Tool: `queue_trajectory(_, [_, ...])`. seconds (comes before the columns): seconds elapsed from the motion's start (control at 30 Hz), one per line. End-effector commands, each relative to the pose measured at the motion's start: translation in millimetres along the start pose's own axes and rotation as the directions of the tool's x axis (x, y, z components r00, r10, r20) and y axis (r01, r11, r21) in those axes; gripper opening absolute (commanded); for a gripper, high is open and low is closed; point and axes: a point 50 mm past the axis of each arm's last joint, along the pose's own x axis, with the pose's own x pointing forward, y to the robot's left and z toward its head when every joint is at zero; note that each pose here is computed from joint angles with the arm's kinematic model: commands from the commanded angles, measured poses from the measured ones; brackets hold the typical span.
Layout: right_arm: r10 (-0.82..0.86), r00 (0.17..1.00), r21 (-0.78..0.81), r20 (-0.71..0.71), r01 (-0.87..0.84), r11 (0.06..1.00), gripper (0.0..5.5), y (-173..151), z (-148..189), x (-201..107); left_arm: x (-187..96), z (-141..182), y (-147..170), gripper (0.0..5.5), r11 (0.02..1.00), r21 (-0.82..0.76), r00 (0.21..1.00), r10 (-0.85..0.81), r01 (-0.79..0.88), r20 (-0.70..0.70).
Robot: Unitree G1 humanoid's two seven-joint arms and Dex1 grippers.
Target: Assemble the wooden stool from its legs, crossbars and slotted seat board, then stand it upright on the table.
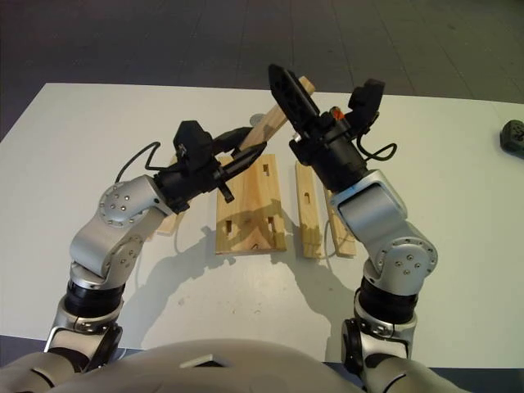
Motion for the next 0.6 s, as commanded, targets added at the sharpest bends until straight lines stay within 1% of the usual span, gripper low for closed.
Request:
queue_trajectory(0.03, [0.001, 1.000, 0.000, -0.006, -0.001, 1.000, 2.82, 3.5, -1.0, -2.8, -2.0, -2.5, -0.4, 1.29, 1.000, 0.013, 1.000, 0.008, -0.008, -0.021])
queue_trajectory(0.3, [-0.013, 1.000, 0.037, 0.022, 0.012, 0.999, 1.64, 5.4, -0.1, -2.2, -0.8, -3.7, -1.3, 1.29, 0.999, 0.052, 1.000, 0.010, -0.008, -0.028])
queue_trajectory(0.5, [-0.026, 0.998, 0.096, 0.056, 0.020, 0.995, 0.63, 6.2, 3.3, -1.0, -1.5, -4.7, -1.8, 1.29, 0.997, 0.073, 0.999, 0.018, -0.015, -0.032])
queue_trajectory(0.53, [-0.029, 0.998, 0.100, 0.059, 0.023, 0.995, 0.53, 5.6, 3.8, -1.0, -1.0, -4.6, -1.6, 1.29, 0.997, 0.073, 0.999, 0.018, -0.016, -0.030])
queue_trajectory(0.6, [-0.035, 0.997, 0.103, 0.063, 0.028, 0.994, 0.52, 4.5, 4.6, -1.0, -0.6, -5.8, -0.7, 1.29, 0.997, 0.075, 0.999, 0.023, -0.021, -0.034])
